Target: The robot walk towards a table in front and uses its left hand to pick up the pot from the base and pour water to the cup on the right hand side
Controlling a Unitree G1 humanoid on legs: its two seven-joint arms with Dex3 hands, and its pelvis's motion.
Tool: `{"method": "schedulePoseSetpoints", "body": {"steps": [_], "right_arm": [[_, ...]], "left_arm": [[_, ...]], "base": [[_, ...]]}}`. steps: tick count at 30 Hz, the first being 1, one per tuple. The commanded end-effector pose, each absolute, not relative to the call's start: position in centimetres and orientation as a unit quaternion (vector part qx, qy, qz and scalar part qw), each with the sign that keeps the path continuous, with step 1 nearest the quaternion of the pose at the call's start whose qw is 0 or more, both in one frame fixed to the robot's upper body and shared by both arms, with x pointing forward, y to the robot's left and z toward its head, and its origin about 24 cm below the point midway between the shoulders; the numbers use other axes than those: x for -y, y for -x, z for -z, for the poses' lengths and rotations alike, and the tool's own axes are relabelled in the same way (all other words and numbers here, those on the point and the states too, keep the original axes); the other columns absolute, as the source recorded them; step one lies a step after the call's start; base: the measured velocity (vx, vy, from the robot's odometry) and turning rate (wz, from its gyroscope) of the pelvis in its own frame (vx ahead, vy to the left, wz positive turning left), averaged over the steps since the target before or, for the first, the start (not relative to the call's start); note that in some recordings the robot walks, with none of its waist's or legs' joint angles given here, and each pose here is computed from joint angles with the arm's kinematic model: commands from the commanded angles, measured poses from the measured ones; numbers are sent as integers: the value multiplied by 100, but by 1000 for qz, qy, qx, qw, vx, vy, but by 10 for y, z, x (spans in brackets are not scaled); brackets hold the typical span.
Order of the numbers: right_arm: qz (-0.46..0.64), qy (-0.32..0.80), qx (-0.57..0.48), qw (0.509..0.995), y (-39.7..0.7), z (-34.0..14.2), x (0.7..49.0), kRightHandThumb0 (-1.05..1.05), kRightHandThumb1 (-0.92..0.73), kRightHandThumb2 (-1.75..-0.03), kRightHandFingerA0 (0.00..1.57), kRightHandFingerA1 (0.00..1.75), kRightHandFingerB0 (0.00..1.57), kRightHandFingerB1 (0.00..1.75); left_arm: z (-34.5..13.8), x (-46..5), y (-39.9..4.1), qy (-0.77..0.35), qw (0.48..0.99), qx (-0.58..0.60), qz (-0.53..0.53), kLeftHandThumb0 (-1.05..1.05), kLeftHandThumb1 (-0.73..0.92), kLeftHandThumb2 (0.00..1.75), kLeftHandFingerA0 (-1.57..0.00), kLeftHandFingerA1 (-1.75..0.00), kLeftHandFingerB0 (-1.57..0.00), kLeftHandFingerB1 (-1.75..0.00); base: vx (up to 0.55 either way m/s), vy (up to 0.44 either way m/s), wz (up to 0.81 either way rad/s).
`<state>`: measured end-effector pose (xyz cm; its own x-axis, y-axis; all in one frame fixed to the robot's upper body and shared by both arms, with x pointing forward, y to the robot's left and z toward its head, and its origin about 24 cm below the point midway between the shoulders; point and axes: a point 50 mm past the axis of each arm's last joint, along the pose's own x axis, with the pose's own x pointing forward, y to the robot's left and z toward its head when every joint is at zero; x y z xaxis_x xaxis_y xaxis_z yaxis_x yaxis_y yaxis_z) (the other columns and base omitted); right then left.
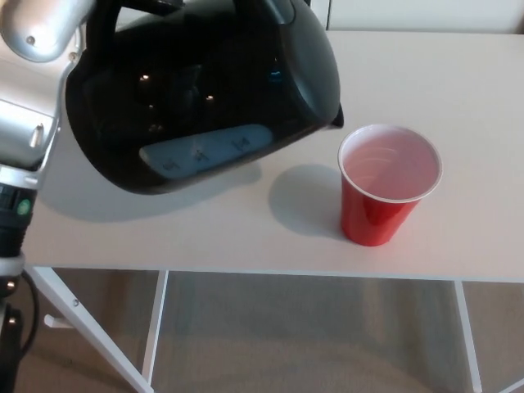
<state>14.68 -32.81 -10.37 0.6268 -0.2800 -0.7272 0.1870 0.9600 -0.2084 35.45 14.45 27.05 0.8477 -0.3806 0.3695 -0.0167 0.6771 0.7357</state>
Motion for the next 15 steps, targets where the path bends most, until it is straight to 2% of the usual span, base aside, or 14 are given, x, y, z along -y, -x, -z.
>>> {"method": "schedulePoseSetpoints", "body": {"steps": [1, 4, 5, 7, 8, 9, 10, 14, 15], "right_arm": [[136, 63, -417, 897, -146, 100, 335, -34, -27, -81, 46, 78, 45, 69], [134, 67, -418, 896, -146, 100, 336, -35, -26, -82, 45, 76, 45, 69], [133, 67, -417, 896, -147, 100, 336, -26, -23, -91, 44, 72, 42, 69], [132, 66, -417, 897, -148, 100, 335, -26, -23, -91, 44, 72, 42, 69], [133, 67, -418, 896, -147, 100, 335, -34, -27, -81, 45, 77, 44, 68], [133, 67, -418, 896, -147, 100, 335, -34, -27, -81, 45, 77, 44, 68], [131, 72, -418, 896, -148, 100, 335, -35, -24, -88, 45, 73, 44, 69], [131, 75, -418, 896, -148, 100, 335, -35, -24, -88, 45, 73, 44, 69], [127, 74, -416, 897, -149, 99, 335, -34, -30, -80, 49, 79, 45, 68]], "left_arm": [[-294, -136, -347, -417, 844, 320, 108, -6, 73, 73, -103, -143, -79, -111], [-295, -133, -347, -424, 840, 321, 110, -7, 73, 73, -103, -143, -79, -112], [-296, -131, -347, -425, 837, 325, 114, -9, 76, 70, -105, -141, -79, -112], [-298, -127, -346, -426, 834, 330, 119, -9, 76, 70, -105, -141, -79, -112], [-298, -126, -346, -427, 834, 329, 120, -12, 76, 70, -104, -140, -79, -113], [-298, -125, -346, -428, 834, 328, 121, -12, 76, 70, -104, -140, -79, -113], [-299, -121, -345, -434, 829, 330, 123, -11, 76, 70, -101, -141, -78, -116], [-300, -120, -345, -437, 827, 331, 124, -11, 76, 70, -101, -141, -78, -116], [-301, -113, -344, -470, 800, 352, 123, -17, 79, 64, -89, -159, -69, -128]], "base": [[0, 0, 0], [0, 0, 0], [0, 0, 0], [0, 0, 0], [0, 0, 0], [0, 0, 0], [0, 0, 0], [0, 0, 0], [0, 0, 0]]}}
